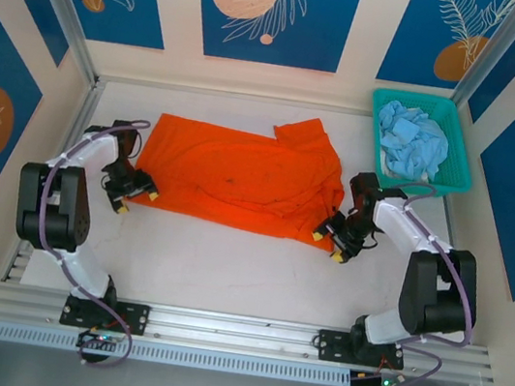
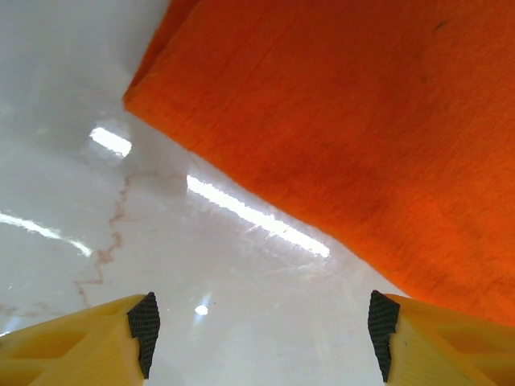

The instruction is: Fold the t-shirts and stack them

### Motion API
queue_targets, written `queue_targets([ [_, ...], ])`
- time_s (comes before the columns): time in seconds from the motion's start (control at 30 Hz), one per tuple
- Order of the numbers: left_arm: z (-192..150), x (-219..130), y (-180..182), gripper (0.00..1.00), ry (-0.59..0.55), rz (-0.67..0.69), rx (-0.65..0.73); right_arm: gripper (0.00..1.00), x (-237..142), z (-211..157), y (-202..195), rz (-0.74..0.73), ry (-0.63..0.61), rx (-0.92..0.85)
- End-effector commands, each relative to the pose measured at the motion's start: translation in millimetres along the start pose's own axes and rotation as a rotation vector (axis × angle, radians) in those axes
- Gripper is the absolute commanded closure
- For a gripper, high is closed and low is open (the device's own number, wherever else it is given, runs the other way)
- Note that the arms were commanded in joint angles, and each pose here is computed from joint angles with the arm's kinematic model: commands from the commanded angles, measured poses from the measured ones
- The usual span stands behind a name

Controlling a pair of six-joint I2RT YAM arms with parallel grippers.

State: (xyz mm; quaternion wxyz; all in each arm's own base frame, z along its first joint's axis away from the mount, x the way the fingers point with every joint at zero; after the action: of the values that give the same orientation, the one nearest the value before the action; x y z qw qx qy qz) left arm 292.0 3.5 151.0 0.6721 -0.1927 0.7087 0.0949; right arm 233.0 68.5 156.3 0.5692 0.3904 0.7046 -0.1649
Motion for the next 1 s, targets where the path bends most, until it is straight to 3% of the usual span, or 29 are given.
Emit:
queue_targets([
  [0.0,10.0,13.1,-3.7,0.31,-0.005,-0.029,0.009,0.41,10.9,5.7,2.7,-0.009,-0.02,0.005],
  [0.27,27.4,31.6,9.0,0.52,-0.022,0.108,-0.024,0.49,29.6,20.3,8.5,-0.072,-0.051,0.005],
  [0.4,35.0,35.0,13.0,0.7,-0.024,0.147,-0.029,0.65,36.6,26.3,2.7,-0.172,-0.084,0.037],
  [0.47,38.8,34.8,18.3,0.75,-0.021,0.184,-0.033,0.67,36.9,30.1,1.2,-0.204,-0.093,0.047],
  [0.87,41.6,23.2,63.0,0.73,-0.009,0.203,-0.181,0.63,39.0,33.5,-9.5,-0.273,-0.074,0.092],
  [0.97,41.9,16.5,60.2,0.66,-0.024,0.166,-0.188,0.58,36.8,29.6,-14.2,-0.255,-0.067,0.104],
])
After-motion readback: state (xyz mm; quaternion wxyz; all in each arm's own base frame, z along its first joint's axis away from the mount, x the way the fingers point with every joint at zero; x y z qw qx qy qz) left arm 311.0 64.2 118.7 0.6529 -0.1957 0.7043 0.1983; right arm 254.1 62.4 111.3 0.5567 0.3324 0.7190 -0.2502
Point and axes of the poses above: each hand's point on the last joint's axis, 136 mm out from that joint toward the fingers, its own x axis out along the fingers, its own y axis along the line the jaws close on, z = x × y, the point moved 10 cm from there along -x, back along the fingers, and after that the axes turned 12 degrees about x, right-handed, at the moved point
